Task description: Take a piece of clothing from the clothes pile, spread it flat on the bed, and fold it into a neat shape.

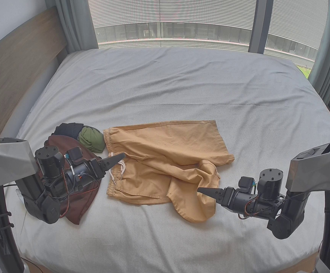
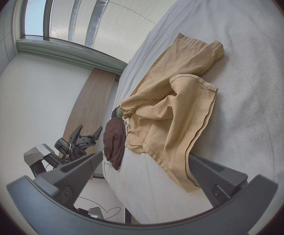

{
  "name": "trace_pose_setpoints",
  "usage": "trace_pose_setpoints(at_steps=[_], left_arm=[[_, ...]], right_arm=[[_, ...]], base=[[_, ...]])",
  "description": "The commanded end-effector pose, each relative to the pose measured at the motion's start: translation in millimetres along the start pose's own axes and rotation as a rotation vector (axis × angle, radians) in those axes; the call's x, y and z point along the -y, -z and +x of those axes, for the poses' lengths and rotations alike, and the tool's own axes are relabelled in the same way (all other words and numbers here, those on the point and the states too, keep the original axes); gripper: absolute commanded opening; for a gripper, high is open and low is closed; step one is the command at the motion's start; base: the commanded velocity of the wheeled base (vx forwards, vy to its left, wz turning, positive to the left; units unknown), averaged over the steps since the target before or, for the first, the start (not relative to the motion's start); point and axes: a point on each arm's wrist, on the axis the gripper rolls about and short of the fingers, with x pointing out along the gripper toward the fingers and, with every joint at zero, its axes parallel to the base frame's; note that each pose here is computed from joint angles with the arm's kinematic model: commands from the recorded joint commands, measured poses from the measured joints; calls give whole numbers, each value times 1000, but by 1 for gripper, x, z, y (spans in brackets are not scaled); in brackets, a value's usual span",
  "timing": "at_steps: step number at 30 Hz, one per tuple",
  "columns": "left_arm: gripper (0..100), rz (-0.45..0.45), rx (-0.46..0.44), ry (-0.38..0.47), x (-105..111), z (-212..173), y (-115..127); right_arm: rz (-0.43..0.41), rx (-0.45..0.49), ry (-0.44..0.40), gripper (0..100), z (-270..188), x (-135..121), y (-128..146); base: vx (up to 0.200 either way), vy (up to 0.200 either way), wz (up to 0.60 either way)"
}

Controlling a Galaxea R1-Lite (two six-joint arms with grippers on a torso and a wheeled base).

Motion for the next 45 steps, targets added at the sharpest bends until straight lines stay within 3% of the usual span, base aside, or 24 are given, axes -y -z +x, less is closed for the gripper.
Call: trace_pose_setpoints(at_steps=[1,10,11,21,31,35,45], left_arm=[[100,0,1,0,0,0,0],[100,2,5,2,0,0,-1],[100,2,5,2,0,0,-1],[100,3,6,2,1,0,-2],[100,3,5,4,1,0,-2],[100,1,2,1,0,0,0],[100,-5,-5,-5,-2,0,2]], right_arm=[[12,-10,20,100,3,9,3],[18,-22,40,100,12,21,7],[17,-22,38,0,13,21,8],[22,-1,52,0,5,22,2],[6,141,72,0,-41,11,-34],[-44,165,115,0,-50,21,-39],[-50,138,176,0,-40,49,-34]], base=[[0,0,0],[0,0,0],[0,0,0],[0,0,0],[0,0,0],[0,0,0],[0,0,0]])
